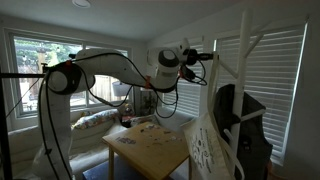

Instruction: Move the toe bag to the higher rack

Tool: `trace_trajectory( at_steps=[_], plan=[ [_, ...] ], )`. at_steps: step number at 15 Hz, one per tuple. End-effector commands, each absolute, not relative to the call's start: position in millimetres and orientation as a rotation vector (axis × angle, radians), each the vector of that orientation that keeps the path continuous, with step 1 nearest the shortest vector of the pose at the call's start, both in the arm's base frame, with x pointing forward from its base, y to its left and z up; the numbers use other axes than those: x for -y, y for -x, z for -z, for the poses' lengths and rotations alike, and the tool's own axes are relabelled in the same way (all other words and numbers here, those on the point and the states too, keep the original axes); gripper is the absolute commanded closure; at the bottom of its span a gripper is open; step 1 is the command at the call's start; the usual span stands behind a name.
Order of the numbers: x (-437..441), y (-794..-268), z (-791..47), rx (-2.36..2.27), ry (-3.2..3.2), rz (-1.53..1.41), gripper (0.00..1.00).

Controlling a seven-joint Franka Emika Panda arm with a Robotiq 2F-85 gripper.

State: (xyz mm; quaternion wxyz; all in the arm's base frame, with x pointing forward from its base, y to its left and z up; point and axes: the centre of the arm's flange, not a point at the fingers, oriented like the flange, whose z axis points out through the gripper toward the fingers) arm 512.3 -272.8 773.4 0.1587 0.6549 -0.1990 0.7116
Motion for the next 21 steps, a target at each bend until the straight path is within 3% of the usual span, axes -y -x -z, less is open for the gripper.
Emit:
trace_trajectory(
  at_steps=[1,18,20,21],
  plan=[
    [310,-518,-821,0.566,-1.859,-2.072,0.99],
    [355,-518,-821,0.842,-1.784,-2.039,0.99],
    [355,-525,-815,0.849,-1.802,-2.008,0.71],
    [354,-527,-814,0.848,-1.811,-1.998,0.64]
  ],
)
